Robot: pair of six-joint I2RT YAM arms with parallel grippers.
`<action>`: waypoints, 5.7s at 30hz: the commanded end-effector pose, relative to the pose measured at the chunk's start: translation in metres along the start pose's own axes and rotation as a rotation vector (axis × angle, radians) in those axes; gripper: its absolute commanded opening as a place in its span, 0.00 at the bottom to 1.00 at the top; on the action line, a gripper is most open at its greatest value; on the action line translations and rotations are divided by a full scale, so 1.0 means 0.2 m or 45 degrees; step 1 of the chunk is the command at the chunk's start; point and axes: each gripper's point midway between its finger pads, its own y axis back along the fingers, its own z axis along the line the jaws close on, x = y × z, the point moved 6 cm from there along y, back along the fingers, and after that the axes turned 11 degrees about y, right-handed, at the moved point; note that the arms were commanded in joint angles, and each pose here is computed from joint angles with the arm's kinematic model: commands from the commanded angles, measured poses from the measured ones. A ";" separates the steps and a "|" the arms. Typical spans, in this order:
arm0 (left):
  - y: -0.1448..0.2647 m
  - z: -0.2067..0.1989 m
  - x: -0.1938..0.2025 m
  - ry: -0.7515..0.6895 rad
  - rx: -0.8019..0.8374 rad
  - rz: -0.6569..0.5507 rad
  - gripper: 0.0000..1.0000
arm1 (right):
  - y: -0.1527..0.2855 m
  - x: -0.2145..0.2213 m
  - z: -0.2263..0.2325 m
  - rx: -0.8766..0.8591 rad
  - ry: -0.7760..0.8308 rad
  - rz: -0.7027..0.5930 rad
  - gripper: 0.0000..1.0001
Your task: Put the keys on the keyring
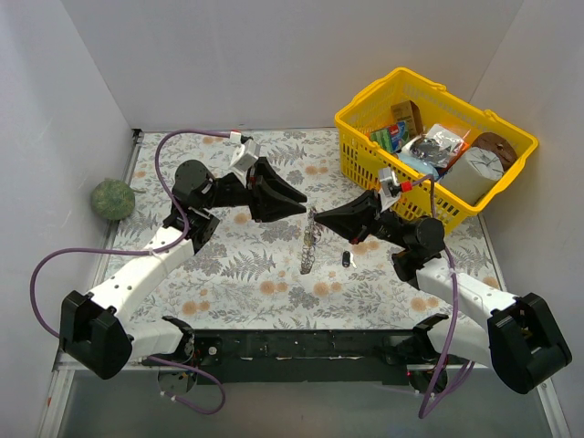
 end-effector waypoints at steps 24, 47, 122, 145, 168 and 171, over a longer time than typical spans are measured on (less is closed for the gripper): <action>0.00 0.07 0.12 0.066 -0.143 -0.044 0.25 | 0.01 -0.42 0.26 -0.273 0.515 -0.484 0.01; -0.05 0.08 0.20 0.141 -0.127 0.035 0.18 | 0.00 -0.42 0.23 -0.276 0.485 -0.477 0.01; 0.03 0.27 0.30 -0.370 -0.828 0.299 0.00 | 0.14 -0.16 0.01 0.077 0.431 0.121 0.98; 0.02 0.21 0.35 -0.680 -0.899 0.267 0.00 | 0.19 -0.05 -0.08 0.226 0.393 0.307 0.98; 0.07 0.12 0.50 -0.590 -0.755 0.313 0.00 | 0.49 0.34 -0.34 0.832 0.086 0.709 0.89; 0.07 0.13 0.51 -0.578 -0.757 0.320 0.00 | 0.52 0.39 -0.37 0.838 0.033 0.759 0.89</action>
